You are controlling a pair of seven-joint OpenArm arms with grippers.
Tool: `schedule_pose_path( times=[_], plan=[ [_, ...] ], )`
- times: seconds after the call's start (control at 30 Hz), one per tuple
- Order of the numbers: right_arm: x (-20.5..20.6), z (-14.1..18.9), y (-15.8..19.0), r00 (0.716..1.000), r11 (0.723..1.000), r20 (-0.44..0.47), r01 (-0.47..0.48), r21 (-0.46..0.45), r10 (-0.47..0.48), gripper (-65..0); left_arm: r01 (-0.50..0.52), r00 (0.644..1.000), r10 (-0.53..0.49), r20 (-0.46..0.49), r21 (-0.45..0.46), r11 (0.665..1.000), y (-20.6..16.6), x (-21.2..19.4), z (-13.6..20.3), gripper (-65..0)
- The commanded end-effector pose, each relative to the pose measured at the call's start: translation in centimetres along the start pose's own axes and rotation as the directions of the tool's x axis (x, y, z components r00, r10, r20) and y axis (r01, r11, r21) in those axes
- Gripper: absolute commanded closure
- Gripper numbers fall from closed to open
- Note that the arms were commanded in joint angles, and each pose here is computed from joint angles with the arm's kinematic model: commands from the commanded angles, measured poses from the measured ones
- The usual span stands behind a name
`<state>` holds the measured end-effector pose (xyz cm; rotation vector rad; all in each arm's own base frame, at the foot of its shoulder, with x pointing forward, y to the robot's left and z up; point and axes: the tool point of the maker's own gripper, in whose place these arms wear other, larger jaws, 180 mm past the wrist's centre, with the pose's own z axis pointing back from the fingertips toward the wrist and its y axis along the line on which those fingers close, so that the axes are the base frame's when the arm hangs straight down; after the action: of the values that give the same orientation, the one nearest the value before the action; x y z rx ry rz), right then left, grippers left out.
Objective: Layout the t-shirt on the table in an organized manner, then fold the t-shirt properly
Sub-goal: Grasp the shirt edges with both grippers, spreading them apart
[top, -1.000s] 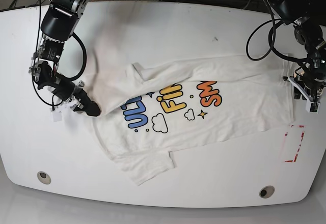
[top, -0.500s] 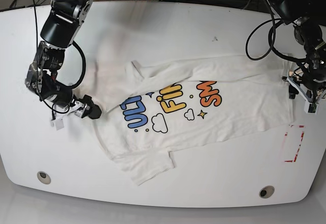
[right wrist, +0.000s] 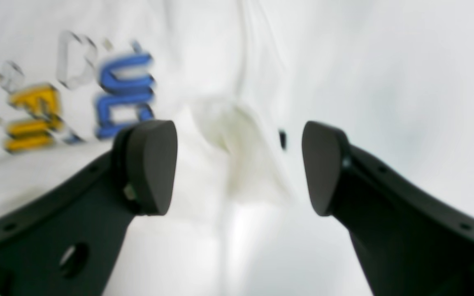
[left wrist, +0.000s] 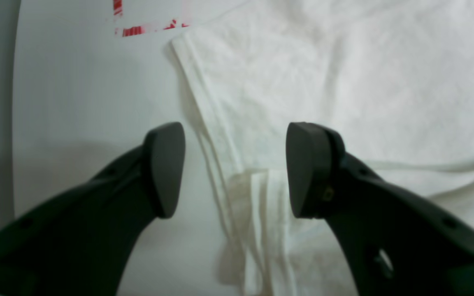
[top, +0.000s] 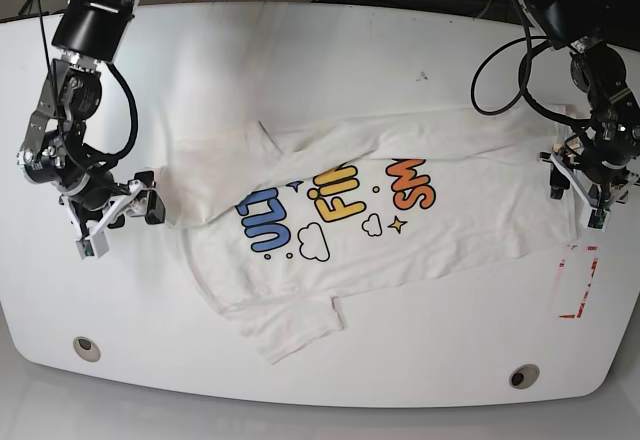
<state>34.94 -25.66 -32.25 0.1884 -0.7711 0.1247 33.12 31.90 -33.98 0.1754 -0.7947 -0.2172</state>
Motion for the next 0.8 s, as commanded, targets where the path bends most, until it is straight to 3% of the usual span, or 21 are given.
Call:
schedule_pose_path(
  times=[0.0,0.13,0.33,0.77],
  plan=[
    [1.4,0.9,-1.0,0.998,0.998,0.053,-0.043,-0.049,0.046,-45.3,0.02,0.997,-0.021,0.076,0.02,1.0,0.7,1.5,0.8,-36.2],
    [0.0,0.6,-1.9,0.998,0.995,0.041,-0.052,-0.085,0.056,-45.5,0.06,0.988,-0.061,0.14,0.007,0.998,-0.4,2.7,1.2,-36.2],
    [-2.1,-0.3,-2.4,0.999,0.997,0.026,-0.038,-0.064,0.04,-45.5,0.097,0.975,-0.095,0.199,0.0,0.995,-1.5,3.1,2.1,-36.2],
    [-4.7,-2.5,-3.1,0.998,0.999,0.033,0.049,-0.023,-0.049,-45.5,0.081,0.975,-0.084,0.207,0.019,0.997,-1.1,3.2,2.2,-36.5]
  ],
)
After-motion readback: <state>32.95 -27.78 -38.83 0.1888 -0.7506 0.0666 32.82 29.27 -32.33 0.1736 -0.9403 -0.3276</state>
